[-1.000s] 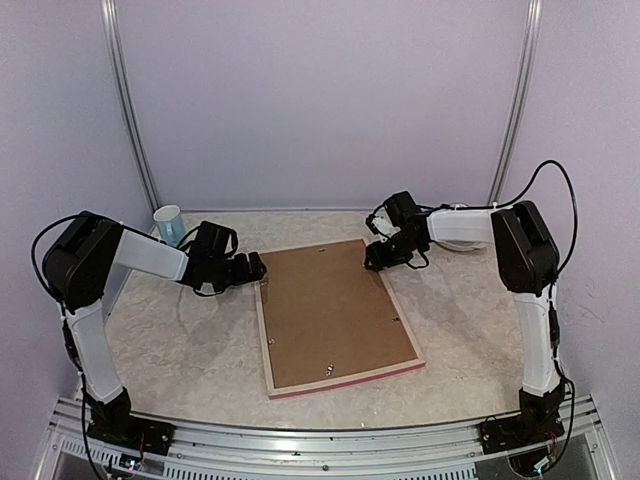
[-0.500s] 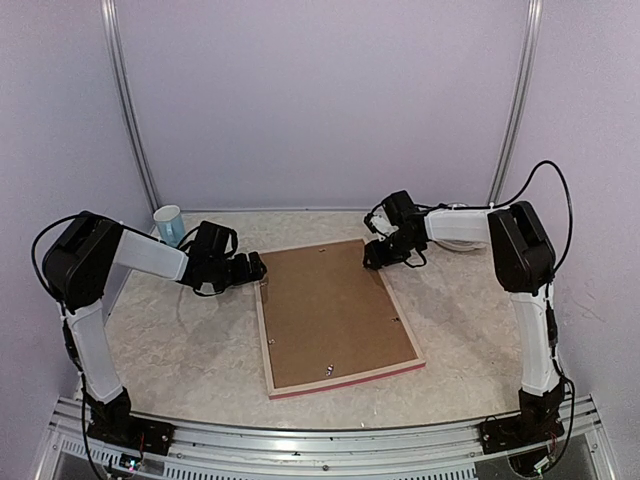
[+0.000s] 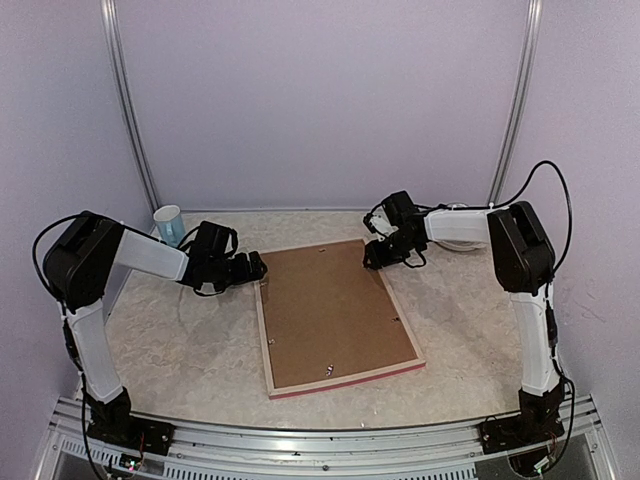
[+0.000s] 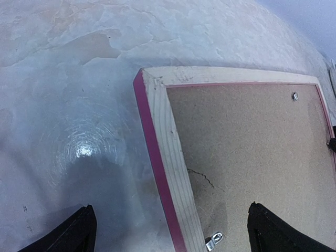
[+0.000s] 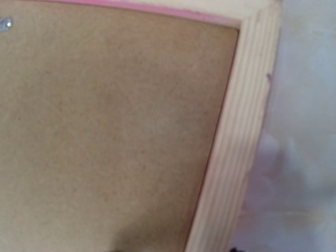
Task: Put the photo into the frame
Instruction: Press the fastener onto the backboard.
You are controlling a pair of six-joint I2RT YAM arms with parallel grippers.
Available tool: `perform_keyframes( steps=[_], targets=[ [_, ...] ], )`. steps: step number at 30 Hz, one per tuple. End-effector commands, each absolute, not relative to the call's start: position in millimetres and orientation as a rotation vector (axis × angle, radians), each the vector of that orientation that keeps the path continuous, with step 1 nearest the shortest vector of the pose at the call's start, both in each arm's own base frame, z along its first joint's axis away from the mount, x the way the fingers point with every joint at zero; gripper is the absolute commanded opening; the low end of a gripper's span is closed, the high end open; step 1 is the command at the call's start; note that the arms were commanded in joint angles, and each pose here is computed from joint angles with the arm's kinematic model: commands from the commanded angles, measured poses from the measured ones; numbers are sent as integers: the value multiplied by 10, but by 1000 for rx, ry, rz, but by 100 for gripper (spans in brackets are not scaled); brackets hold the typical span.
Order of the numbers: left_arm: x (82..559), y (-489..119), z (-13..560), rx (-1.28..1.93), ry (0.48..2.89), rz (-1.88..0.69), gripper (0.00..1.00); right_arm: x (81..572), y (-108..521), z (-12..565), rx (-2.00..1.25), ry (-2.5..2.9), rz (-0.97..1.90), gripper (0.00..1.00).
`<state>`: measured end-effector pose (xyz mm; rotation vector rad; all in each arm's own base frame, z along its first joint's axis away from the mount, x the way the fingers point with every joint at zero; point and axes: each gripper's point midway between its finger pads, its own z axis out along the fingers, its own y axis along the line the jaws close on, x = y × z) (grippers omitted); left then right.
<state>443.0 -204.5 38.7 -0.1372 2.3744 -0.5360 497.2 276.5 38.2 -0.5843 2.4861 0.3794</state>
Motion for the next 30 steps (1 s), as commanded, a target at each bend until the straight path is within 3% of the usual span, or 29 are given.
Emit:
perform_keyframes(
  steps=[1, 8, 14, 30],
  targets=[
    [4362, -2031, 192, -157, 2440, -543, 99, 4856, 2689, 123, -607, 2552, 338, 49],
    [4363, -2015, 191, -163, 2440, -539, 99, 4814, 2621, 11, -602, 2583, 290, 49],
    [4361, -2011, 187, -165, 2442, -539, 99, 4774, 2690, 201, -612, 2537, 389, 62],
    [4355, -2013, 183, -166, 2444, -545, 99, 4852, 2712, 263, -506, 2524, 535, 54]
  ],
)
